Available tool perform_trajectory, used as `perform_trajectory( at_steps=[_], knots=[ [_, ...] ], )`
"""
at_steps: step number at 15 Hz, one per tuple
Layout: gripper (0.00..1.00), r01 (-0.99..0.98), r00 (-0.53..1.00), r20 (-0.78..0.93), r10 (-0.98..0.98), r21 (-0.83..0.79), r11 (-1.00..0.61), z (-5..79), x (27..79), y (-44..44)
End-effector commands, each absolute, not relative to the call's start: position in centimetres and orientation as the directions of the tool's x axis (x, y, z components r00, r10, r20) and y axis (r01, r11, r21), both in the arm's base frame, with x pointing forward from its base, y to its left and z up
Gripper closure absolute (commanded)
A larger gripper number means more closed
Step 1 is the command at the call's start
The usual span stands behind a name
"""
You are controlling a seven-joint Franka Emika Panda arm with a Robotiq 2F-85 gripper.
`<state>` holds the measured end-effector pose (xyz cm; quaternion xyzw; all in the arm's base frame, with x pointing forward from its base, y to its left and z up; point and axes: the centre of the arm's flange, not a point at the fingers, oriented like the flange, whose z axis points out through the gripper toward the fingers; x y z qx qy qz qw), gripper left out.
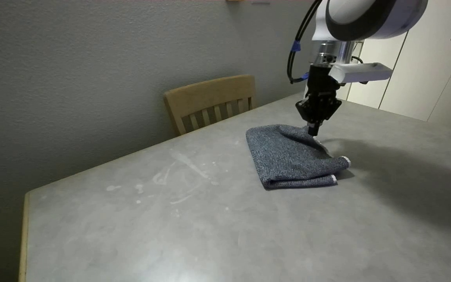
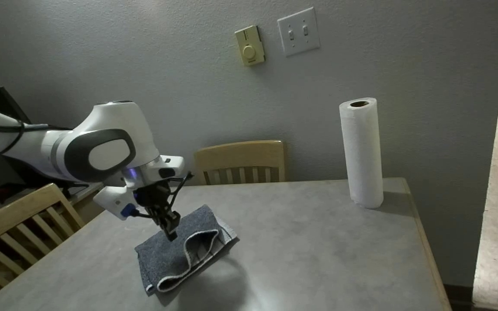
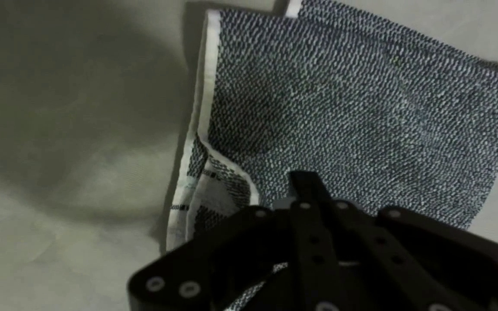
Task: Fold the gray towel
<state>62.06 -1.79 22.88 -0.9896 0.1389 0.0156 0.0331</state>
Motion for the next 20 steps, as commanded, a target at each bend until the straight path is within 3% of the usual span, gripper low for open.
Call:
perform_trajectory(
  at_steps=[1,11,18,19,20],
  knots=[
    [1.0,-0.298,0.954,-0.048,-0.296,-0.045,-0.954,21.0,61.9,-2.6],
    [1.0,-0.454,0.888,-0.03,-0.459,0.095,-0.886,17.6,60.3,-9.4],
    [1.0,-0.453,0.884,-0.048,-0.464,0.147,-0.879,20.2,59.9,-7.7],
    [0.74,-0.46,0.88,-0.042,-0.473,0.172,-0.871,21.3,59.4,-7.5],
    [0.73,-0.459,0.88,-0.032,-0.474,0.2,-0.866,22.8,59.0,-7.4]
  ],
)
